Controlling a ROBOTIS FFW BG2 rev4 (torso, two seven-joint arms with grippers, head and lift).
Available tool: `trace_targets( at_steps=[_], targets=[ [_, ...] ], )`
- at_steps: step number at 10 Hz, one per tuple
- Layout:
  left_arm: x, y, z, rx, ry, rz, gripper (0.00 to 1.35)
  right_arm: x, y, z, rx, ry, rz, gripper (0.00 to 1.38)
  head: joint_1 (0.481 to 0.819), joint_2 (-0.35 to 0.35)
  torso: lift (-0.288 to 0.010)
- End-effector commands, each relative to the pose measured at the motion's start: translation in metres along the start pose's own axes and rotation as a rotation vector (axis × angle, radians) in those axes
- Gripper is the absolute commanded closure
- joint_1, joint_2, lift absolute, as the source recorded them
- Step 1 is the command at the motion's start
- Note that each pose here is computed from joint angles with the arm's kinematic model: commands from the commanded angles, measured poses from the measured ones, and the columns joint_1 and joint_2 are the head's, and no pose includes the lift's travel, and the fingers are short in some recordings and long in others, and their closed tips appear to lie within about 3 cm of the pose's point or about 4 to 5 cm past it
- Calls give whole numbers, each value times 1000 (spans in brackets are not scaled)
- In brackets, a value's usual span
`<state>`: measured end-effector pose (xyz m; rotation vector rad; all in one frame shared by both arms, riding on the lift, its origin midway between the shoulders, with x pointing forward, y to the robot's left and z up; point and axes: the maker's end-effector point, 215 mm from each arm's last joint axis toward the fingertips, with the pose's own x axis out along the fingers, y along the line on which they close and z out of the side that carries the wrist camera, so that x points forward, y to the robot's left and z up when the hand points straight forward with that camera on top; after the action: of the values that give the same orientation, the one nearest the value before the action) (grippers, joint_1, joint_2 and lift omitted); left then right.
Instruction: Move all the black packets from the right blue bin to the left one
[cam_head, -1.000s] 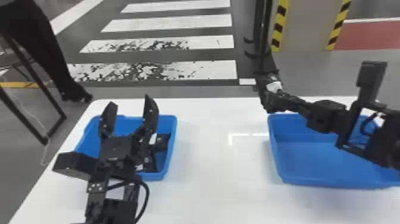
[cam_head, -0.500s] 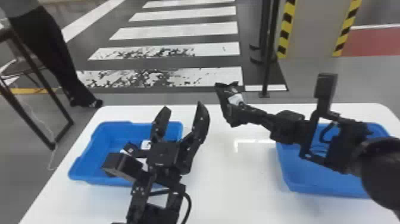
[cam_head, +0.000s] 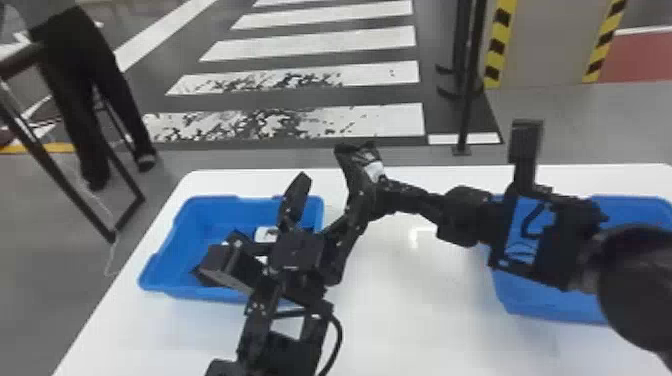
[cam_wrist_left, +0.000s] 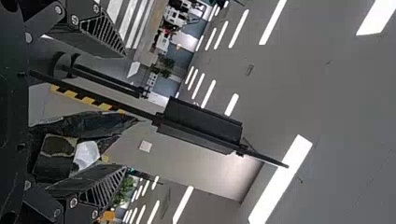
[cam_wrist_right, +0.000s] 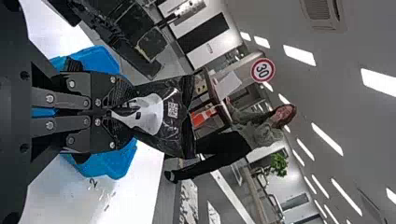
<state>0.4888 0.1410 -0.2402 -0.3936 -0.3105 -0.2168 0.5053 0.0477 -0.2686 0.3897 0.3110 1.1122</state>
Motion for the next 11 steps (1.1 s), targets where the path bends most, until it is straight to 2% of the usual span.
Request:
trace_targets(
  at_steps=[1, 5, 7, 8, 10, 11],
  targets=[
    [-1, -1, -4, 0, 9, -4, 220, 8, 14, -7, 13, 7, 32, 1211, 661, 204, -168],
    [0, 0, -4, -16, 11, -6, 240, 15, 25, -18, 21, 30, 59, 1211, 673, 232, -168],
    [-1, 10, -2, -26, 4, 9, 1081, 17, 28, -17, 17, 32, 66, 1211, 676, 240, -168],
    [-4, 10, -18, -110, 46, -4, 1227, 18, 27, -19, 20, 39, 66, 1211, 676, 244, -168],
    [-4, 8, -30, -128, 83, -12, 1211, 20, 26, -19, 20, 43, 68, 1211, 686, 242, -168],
    [-3, 14, -17, -79, 40, -1, 1213, 22, 26, -19, 16, 49, 68, 1211, 690, 239, -168]
  ],
)
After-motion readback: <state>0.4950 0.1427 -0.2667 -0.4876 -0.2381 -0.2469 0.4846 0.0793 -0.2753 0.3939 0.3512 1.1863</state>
